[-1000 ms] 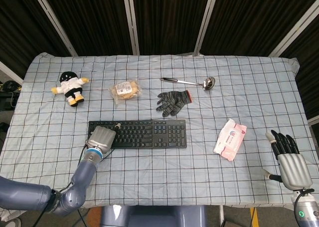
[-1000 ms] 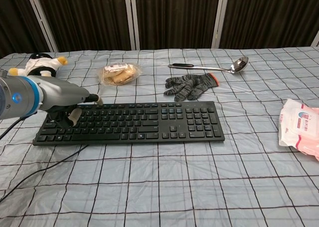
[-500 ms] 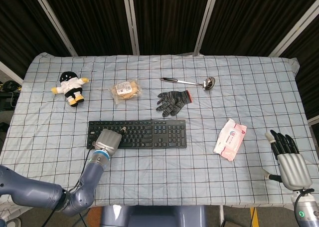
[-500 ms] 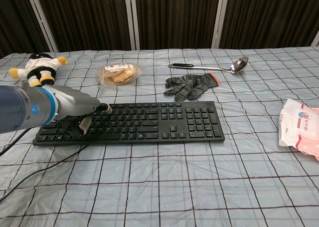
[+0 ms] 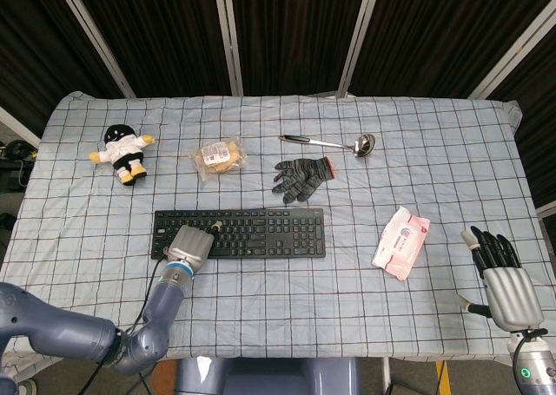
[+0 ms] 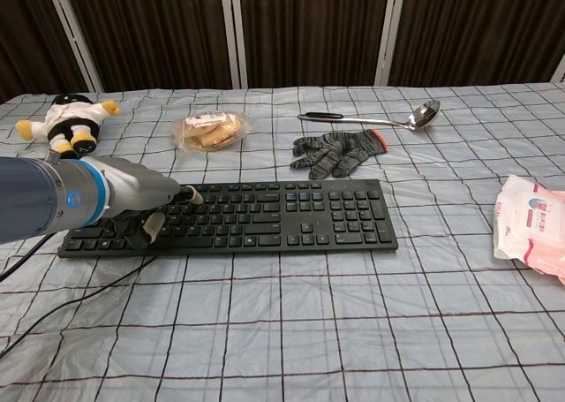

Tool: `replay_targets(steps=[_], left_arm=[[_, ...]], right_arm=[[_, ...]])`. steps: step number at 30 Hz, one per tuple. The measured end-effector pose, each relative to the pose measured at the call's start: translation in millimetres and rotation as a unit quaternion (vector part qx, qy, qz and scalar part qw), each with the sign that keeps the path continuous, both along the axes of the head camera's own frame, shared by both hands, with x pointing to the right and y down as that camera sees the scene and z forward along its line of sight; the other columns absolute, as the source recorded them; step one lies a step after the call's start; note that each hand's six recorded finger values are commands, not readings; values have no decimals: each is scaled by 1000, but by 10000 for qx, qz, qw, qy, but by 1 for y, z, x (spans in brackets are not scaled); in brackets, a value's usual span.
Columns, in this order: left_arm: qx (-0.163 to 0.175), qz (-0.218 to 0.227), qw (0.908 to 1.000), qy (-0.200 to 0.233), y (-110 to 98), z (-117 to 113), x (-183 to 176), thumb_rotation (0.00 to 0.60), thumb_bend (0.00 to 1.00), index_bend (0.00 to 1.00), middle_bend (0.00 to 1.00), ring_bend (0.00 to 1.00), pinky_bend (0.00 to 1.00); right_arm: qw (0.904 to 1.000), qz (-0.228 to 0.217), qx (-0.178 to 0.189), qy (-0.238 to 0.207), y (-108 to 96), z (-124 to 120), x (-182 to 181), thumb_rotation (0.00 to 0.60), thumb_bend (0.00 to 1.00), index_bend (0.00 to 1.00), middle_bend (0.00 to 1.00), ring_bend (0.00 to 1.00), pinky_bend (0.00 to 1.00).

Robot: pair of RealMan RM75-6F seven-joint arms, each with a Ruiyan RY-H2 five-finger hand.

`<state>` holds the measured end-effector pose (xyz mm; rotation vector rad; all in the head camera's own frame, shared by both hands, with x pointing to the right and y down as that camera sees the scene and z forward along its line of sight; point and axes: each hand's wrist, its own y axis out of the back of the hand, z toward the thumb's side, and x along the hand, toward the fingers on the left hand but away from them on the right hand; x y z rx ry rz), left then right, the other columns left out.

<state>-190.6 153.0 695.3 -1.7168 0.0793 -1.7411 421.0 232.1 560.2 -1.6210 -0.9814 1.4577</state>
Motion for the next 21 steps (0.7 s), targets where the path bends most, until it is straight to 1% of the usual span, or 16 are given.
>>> replay_targets(steps=[13,21], left_arm=[[-34,11,10000,-75,3,5,-1,600,918,0,818,720,533],[1,5,10000,-30,2,2,-1,600,919,0,819,720,533]], right_arm=[[10000,1,-6,-10,0,0,0,600,62,12,0,0,0],[10000,-1,-17,-1,0,0,0,600,64,12,0,0,0]])
